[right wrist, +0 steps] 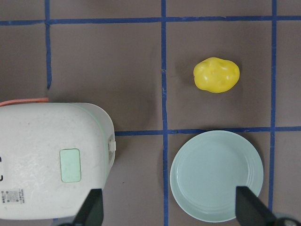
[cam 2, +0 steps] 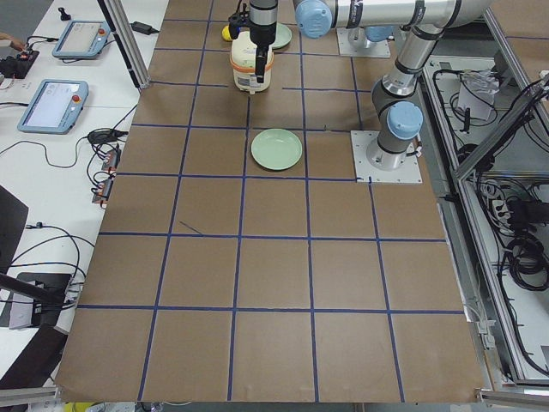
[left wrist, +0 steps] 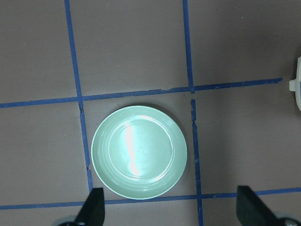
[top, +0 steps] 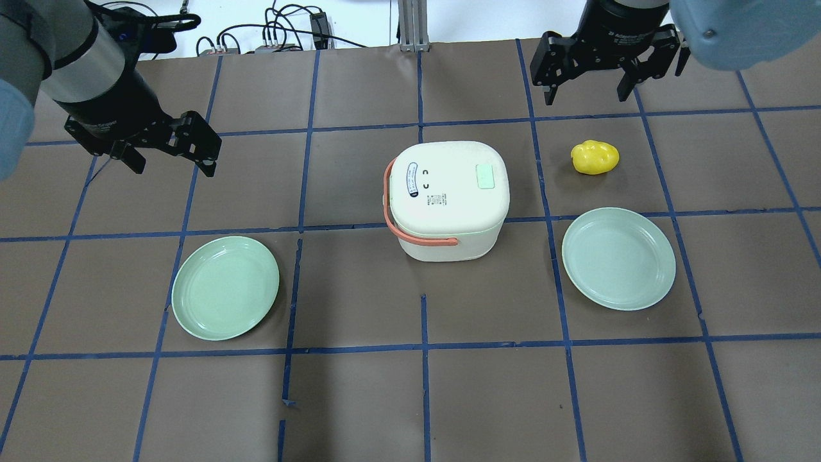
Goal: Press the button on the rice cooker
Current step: 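Move the right gripper toward the green button on the rice cooker lid, then press down on the green lid button with the closed right gripper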
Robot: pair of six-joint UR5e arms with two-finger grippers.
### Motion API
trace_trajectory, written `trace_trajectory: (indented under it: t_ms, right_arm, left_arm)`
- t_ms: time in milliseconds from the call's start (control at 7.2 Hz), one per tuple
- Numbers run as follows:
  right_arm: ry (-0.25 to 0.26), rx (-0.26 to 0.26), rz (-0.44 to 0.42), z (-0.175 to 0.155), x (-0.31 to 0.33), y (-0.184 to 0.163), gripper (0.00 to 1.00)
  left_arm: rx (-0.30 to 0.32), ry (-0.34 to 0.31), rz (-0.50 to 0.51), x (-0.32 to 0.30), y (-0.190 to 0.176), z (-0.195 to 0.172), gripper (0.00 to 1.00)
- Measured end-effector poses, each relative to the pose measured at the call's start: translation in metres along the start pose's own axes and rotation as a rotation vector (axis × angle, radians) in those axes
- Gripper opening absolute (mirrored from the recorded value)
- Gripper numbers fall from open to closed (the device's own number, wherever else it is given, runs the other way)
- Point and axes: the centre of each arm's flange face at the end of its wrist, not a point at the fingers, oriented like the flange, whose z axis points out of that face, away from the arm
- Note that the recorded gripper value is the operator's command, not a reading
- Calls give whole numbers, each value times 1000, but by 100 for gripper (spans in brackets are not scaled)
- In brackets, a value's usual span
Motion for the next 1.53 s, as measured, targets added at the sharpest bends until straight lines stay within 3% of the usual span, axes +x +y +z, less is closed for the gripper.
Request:
trace_trajectory:
  t_ms: [556, 694, 833, 972, 1111, 1528]
  right_arm:
    - [-40, 16, 32, 10, -20, 9, 99]
    - [-50, 21, 40, 11, -44, 15, 87]
    - [-57, 31, 25, 16, -76, 22, 44]
    - [-63, 32, 9, 29, -103, 30, 15]
    - [-69, 14, 4, 50, -118, 36, 6]
    - [-64, -9, -12, 92, -125, 32, 4]
  left_arm:
    - [0, 0, 0, 0, 0, 0, 100]
    - [0, 0, 0, 0, 0, 0, 100]
    - [0, 0, 0, 0, 0, 0, 100]
    - [0, 0, 0, 0, 0, 0, 100]
    - [0, 0, 0, 0, 0, 0, 100]
    - [0, 0, 0, 0, 0, 0, 100]
